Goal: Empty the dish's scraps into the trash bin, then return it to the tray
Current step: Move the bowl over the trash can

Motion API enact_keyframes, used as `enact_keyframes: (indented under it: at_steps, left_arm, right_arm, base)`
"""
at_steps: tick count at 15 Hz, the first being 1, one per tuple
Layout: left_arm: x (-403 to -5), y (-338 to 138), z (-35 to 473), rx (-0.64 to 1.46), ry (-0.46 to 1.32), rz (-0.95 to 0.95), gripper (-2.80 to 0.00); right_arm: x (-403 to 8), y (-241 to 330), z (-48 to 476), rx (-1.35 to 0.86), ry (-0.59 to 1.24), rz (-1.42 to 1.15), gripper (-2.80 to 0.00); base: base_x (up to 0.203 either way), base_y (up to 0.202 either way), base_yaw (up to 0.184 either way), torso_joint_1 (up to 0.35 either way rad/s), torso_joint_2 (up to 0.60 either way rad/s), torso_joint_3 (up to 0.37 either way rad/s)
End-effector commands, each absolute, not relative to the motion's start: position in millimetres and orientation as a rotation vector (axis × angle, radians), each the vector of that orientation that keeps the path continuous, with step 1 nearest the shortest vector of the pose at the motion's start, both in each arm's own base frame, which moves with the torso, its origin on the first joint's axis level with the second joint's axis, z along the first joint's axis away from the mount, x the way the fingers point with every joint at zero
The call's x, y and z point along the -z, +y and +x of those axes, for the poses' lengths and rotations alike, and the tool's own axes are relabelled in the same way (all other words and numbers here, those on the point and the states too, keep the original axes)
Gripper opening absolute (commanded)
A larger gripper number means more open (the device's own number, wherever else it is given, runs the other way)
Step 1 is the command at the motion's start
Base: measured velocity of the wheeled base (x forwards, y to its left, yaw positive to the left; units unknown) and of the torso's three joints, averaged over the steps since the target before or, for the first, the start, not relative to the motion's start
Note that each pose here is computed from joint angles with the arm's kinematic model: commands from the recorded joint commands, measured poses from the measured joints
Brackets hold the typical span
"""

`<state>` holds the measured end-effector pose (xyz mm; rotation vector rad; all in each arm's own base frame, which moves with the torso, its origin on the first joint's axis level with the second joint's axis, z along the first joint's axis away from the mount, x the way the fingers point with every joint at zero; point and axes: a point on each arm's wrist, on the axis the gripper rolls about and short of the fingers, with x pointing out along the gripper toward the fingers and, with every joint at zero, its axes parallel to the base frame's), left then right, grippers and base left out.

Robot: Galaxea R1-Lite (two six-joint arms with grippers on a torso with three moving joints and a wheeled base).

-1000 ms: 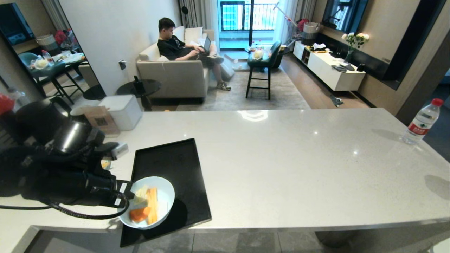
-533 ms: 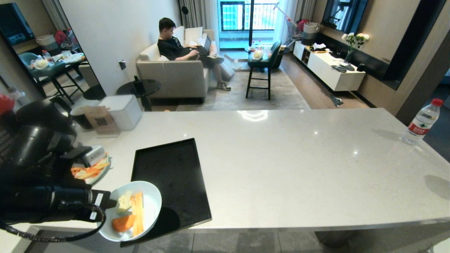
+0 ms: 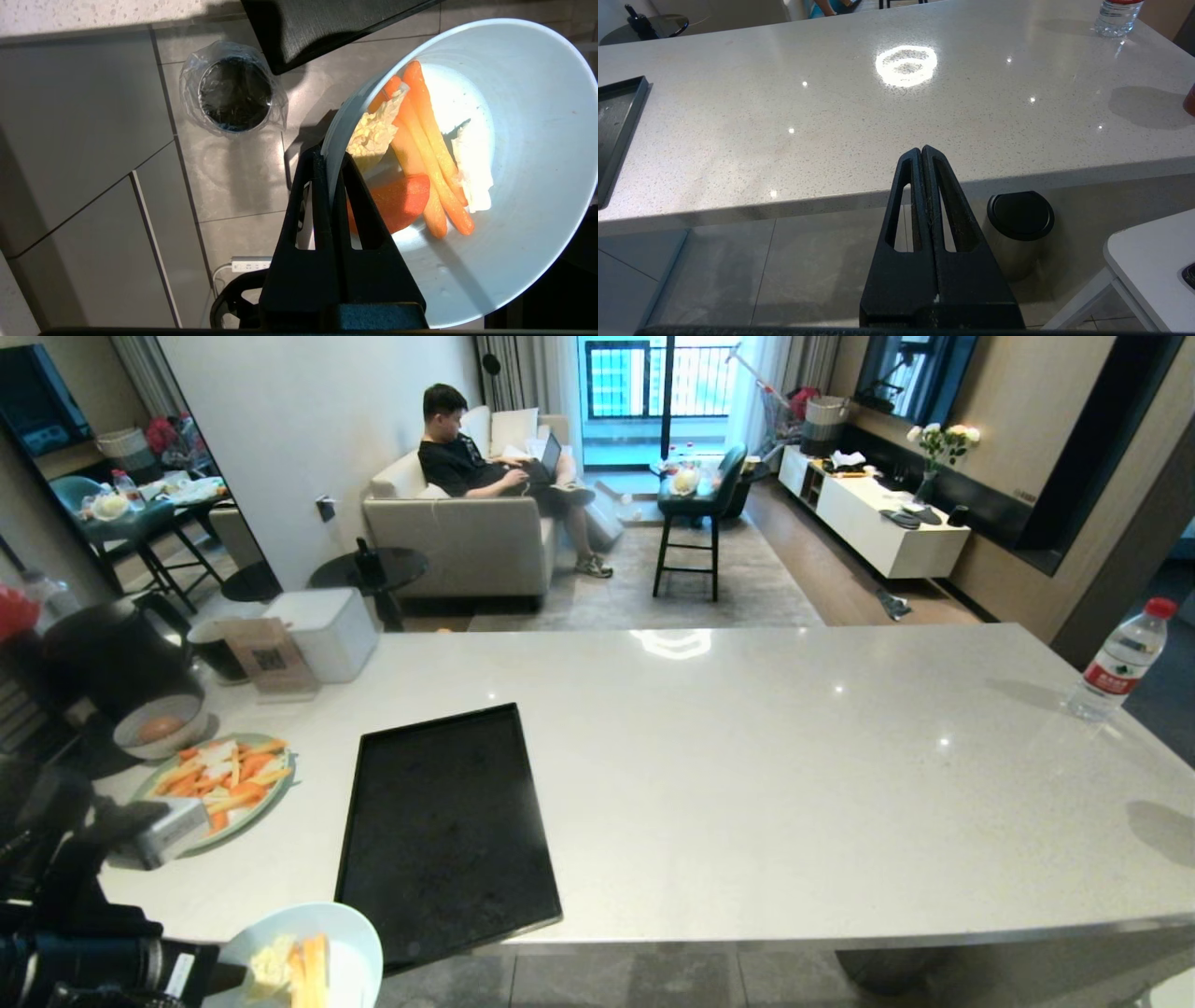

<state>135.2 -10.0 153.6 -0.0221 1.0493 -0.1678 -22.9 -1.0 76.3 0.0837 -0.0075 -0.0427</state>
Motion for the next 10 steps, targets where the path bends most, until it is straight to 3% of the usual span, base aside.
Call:
enact_keyframes:
  at_steps: [1, 10]
  left_arm:
    - [-152.6, -5.8, 118.4, 0.143, 1.020, -0.036, -2.80]
    - [-134.7, -4.0, 98.1, 0.141, 1.061, -0.042, -2.80]
  right_arm:
    - [-76.2, -1.0, -22.8, 0.043, -0.008, 0.085, -2.80]
    - [-76.5, -1.0, -22.9, 0.043, -0.009, 0.085, -2.80]
  base:
    - [0.000, 0.000, 0.000, 0.000, 0.00, 0.000]
    - [0.000, 0.000, 0.000, 0.000, 0.00, 0.000]
